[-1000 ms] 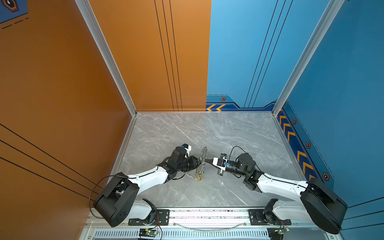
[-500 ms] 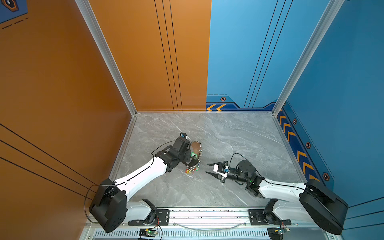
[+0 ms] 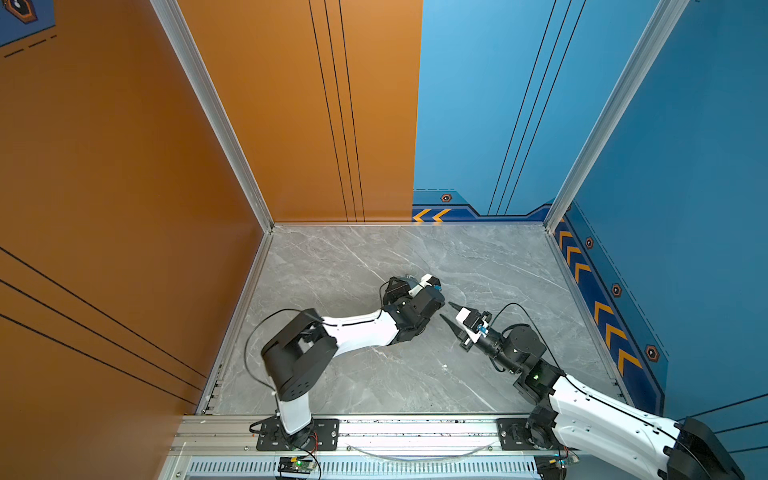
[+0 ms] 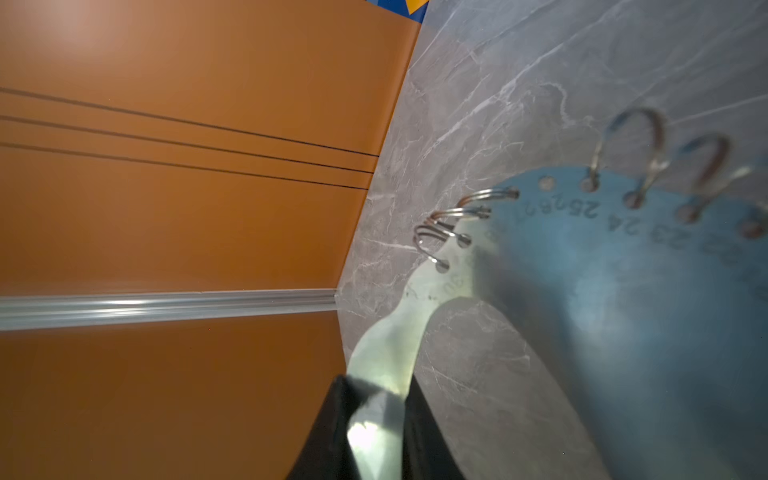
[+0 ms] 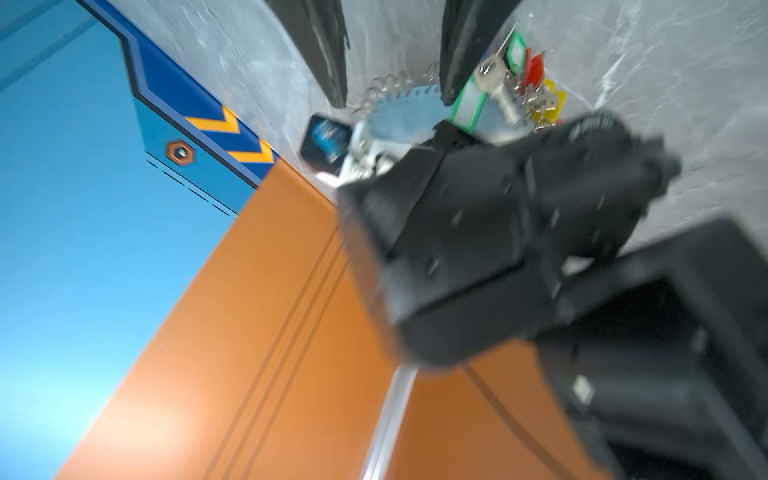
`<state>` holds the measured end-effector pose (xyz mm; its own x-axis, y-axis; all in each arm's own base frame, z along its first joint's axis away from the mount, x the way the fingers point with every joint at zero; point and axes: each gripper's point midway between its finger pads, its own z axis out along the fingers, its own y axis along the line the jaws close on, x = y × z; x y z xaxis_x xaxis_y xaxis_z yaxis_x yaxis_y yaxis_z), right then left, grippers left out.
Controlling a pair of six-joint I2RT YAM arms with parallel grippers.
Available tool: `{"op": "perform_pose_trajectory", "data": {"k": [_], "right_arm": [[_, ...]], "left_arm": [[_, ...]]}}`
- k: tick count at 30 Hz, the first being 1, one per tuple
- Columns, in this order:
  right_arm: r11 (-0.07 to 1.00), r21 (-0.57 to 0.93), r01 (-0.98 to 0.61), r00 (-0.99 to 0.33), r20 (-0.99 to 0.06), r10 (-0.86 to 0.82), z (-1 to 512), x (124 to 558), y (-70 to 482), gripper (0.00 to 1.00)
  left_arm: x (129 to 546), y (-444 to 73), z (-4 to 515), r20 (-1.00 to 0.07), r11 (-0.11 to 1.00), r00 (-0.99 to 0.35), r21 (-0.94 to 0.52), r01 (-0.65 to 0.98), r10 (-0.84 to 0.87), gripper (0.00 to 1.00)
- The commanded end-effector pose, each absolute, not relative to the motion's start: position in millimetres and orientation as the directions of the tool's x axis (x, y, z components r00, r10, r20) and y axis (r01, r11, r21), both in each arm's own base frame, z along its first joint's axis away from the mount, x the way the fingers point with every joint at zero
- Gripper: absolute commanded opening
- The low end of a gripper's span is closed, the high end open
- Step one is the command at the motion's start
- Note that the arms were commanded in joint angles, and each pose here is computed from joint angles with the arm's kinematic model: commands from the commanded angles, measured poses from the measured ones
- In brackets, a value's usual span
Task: Put the keys on the keyring
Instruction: 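Lower the steel board with hanging keys onto the table with the left gripper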
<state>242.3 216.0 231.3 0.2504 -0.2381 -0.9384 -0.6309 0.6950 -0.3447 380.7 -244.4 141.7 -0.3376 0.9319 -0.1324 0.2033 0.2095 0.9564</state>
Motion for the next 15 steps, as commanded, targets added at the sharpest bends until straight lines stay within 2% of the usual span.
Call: {"op": "perform_pose_trajectory", "data": {"k": [1,7,13,15], "right_arm": [[0.798,-0.271,-0.538,0.120,-0.962,-0.245,208.7,260.3,184.9,0.38],[0.795,-0.255,-0.551,0.115,-0.966,-0.231,207.7,260.9,187.1,0.37],[0.791,-0.250,-0.558,0.111,-0.967,-0.227,206.8,260.9,188.8,0.38],[0.793,-0.251,-0.555,0.111,-0.967,-0.229,207.1,260.8,187.8,0.37]], "left_arm": [[395.6,-236.1,195.7,-0.064,0.084,-0.410,0.996,0.032,0.910,0.00],[395.8,-229.3,239.9,-0.180,0.178,-0.415,0.983,-0.043,0.892,0.00],[396.4,-216.4,254.9,-0.232,0.224,-0.437,0.972,-0.070,0.869,0.00],[398.6,-211.2,253.4,-0.278,0.284,-0.446,0.957,-0.055,0.851,0.00]]}}
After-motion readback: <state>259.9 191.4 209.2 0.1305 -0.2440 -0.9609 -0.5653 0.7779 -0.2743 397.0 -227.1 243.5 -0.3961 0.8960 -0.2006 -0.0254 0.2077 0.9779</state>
